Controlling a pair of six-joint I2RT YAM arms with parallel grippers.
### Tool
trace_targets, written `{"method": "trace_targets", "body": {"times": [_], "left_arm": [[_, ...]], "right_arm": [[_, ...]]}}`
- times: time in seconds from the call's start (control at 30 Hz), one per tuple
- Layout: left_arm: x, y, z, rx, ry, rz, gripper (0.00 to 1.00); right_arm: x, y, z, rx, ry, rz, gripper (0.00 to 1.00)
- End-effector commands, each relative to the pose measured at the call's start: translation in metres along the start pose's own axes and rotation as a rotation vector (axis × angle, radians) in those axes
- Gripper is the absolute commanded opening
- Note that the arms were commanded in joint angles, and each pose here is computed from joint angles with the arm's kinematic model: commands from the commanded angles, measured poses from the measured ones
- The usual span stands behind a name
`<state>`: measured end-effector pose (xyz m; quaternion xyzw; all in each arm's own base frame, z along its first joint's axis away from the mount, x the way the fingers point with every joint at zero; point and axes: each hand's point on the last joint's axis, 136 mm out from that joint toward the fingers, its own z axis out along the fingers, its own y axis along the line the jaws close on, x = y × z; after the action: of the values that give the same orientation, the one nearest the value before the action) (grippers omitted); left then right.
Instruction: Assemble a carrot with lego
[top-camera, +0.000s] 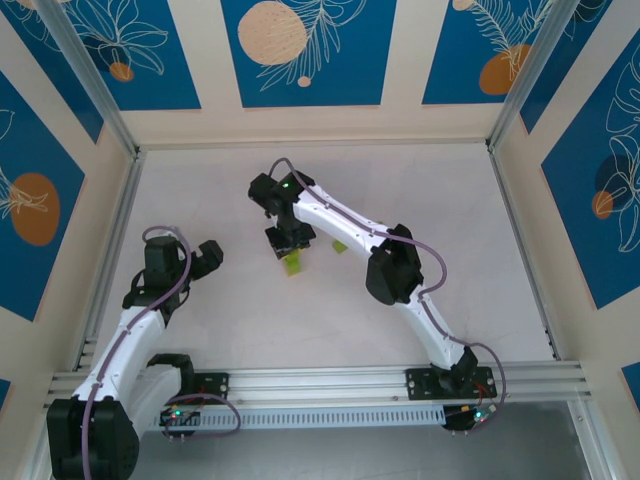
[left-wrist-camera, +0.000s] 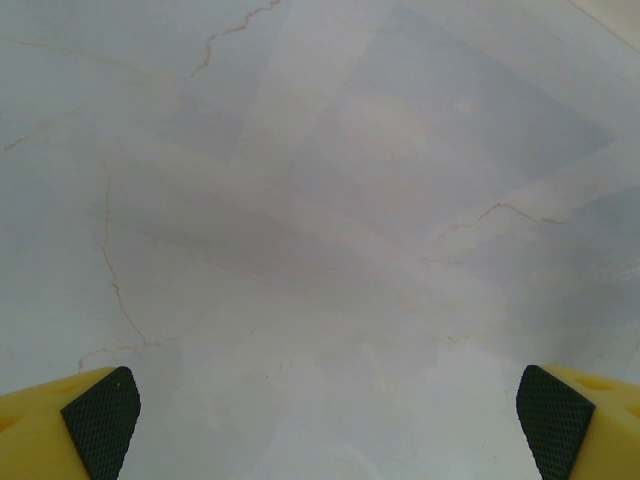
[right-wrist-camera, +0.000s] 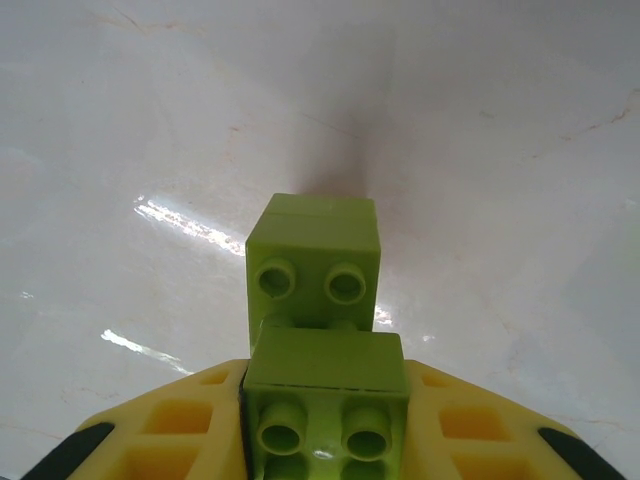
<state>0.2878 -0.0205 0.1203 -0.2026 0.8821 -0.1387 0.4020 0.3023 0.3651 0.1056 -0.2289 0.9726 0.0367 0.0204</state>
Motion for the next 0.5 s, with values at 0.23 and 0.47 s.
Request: {"method": "trace_targets", "body": {"times": [0.23,0.47], "left_arm": [[-0.006,-0.005,-0.002,0.023,-0.022,0.016,0.99],[-0.004,-0.004,-0.001,0.019,-0.017,0.016,0.99]], "right_arm": [[0.001,0.008,-0.022,-0.113,-0.007,-0.025,0.28],[0.005,0.011,-0.012,-0.136,0.029,-0.012,0.28]]}}
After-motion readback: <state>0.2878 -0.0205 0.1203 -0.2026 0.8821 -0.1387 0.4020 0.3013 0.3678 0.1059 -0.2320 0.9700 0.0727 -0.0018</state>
